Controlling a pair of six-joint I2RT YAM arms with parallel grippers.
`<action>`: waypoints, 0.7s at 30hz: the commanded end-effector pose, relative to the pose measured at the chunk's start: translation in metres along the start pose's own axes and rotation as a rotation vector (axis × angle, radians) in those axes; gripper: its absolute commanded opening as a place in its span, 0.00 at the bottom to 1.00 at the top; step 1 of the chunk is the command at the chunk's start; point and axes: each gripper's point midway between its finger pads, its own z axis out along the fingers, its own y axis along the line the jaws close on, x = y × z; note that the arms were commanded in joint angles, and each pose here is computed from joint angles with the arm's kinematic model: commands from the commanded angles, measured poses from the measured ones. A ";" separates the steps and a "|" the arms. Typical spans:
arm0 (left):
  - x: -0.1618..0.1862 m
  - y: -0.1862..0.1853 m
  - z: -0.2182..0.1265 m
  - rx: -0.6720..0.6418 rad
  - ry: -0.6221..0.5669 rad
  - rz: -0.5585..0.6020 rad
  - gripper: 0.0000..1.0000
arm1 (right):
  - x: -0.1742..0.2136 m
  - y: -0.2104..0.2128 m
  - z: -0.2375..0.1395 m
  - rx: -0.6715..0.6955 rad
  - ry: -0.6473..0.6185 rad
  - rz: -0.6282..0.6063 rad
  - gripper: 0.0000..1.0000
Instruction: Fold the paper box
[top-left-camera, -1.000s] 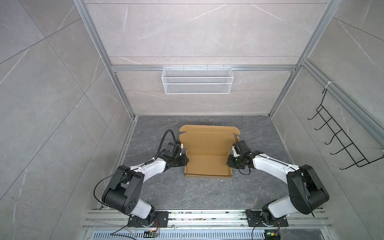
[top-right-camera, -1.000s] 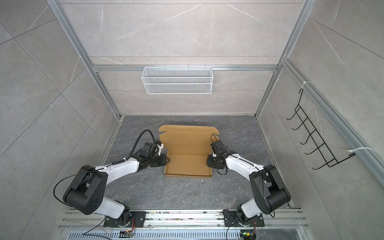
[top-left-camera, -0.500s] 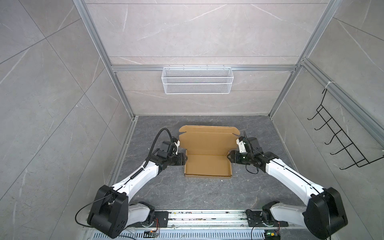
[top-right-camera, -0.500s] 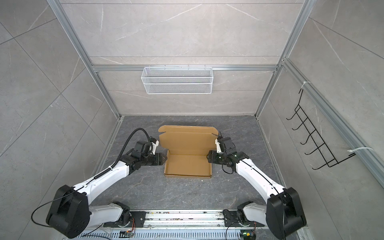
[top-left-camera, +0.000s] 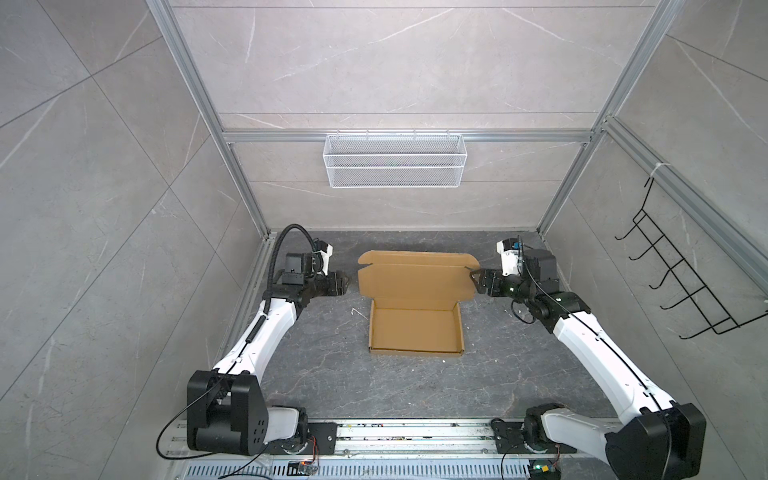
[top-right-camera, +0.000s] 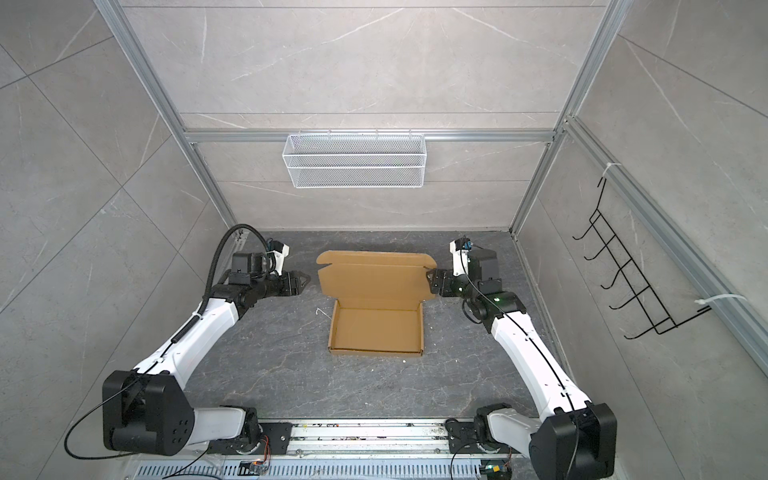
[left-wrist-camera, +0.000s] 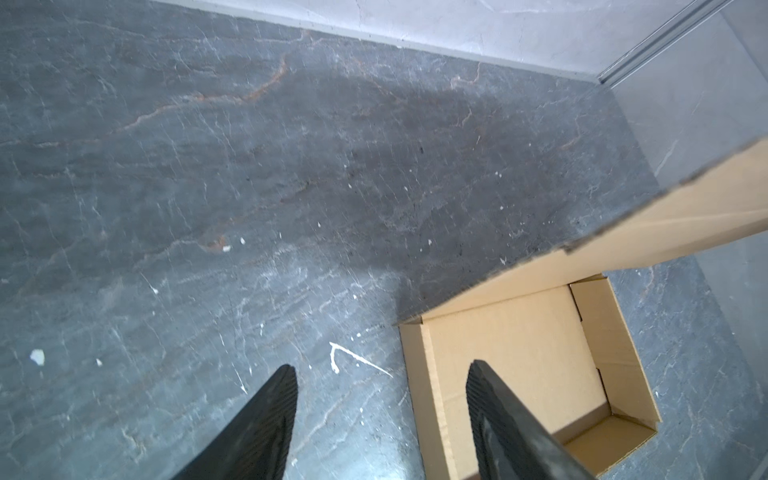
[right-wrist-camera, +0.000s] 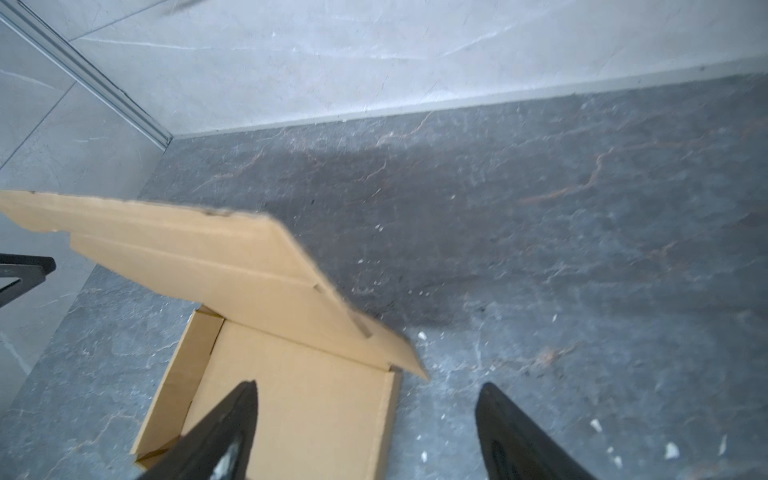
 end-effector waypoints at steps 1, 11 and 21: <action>-0.021 -0.023 -0.004 0.145 -0.042 0.143 0.67 | -0.013 0.014 0.001 -0.101 -0.023 -0.174 0.86; -0.022 -0.032 0.015 0.289 -0.043 0.284 0.67 | -0.010 0.012 0.041 -0.215 0.036 -0.254 0.86; -0.027 -0.034 0.032 0.335 -0.034 0.271 0.62 | 0.003 0.027 0.060 -0.368 0.119 -0.218 0.73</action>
